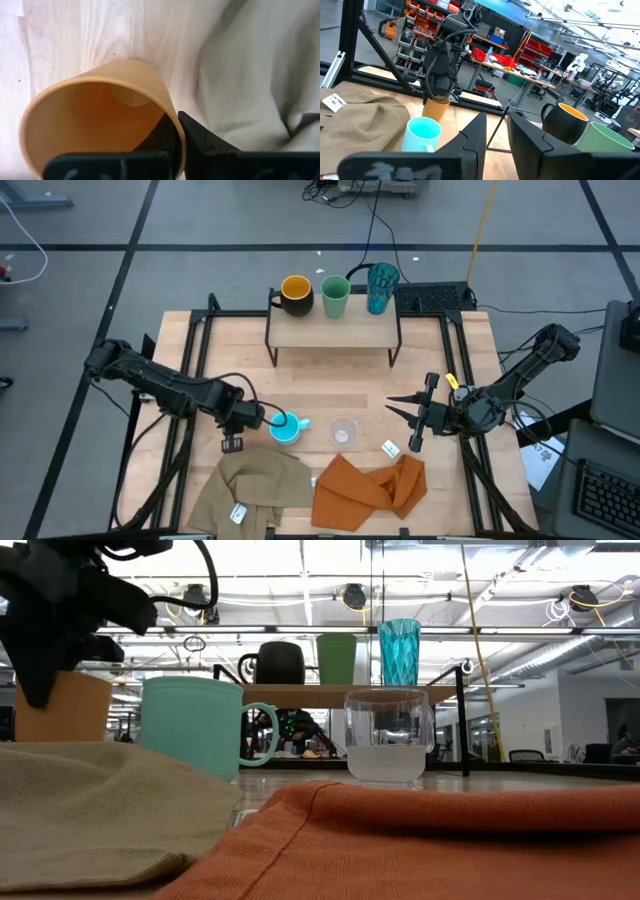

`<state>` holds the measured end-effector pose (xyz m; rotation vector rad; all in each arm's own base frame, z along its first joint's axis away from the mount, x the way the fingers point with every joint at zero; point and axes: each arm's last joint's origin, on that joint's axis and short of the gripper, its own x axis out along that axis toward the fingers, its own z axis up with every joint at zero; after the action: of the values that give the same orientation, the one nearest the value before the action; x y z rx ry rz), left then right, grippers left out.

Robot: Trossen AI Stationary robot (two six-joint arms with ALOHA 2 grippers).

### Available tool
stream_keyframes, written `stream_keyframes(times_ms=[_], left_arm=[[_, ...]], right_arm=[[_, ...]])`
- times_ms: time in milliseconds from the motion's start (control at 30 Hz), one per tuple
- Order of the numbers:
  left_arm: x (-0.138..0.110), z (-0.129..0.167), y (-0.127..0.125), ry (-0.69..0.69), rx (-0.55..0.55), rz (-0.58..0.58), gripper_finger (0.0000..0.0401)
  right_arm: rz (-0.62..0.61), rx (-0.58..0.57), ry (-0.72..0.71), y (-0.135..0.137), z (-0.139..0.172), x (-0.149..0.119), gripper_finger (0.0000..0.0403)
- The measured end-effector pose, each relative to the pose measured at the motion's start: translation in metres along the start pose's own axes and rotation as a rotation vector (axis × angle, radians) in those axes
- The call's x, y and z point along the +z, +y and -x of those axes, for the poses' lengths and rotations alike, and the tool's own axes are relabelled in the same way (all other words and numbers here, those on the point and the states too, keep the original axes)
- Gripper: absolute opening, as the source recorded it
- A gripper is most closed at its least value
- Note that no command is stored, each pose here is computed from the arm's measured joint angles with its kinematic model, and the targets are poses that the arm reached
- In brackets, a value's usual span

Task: Stack small to large cups/mugs on shelf
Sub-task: Put the orange cup on the shelf

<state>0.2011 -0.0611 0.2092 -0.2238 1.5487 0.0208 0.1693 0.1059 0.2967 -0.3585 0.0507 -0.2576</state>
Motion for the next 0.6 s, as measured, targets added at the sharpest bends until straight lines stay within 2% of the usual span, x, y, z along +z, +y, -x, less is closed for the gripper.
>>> stream_keyframes(times_ms=[267,600], left_arm=[[0.006,0.021,0.001,0.009,-0.014,-0.017,0.0003],[0.017,0.075,0.004,-0.091,0.083,-0.071,0.0002]], right_arm=[[0.005,0.0,0.0,0.0,0.0,0.0,0.007],[0.008,0.0,0.0,0.0,0.0,0.0,0.007]])
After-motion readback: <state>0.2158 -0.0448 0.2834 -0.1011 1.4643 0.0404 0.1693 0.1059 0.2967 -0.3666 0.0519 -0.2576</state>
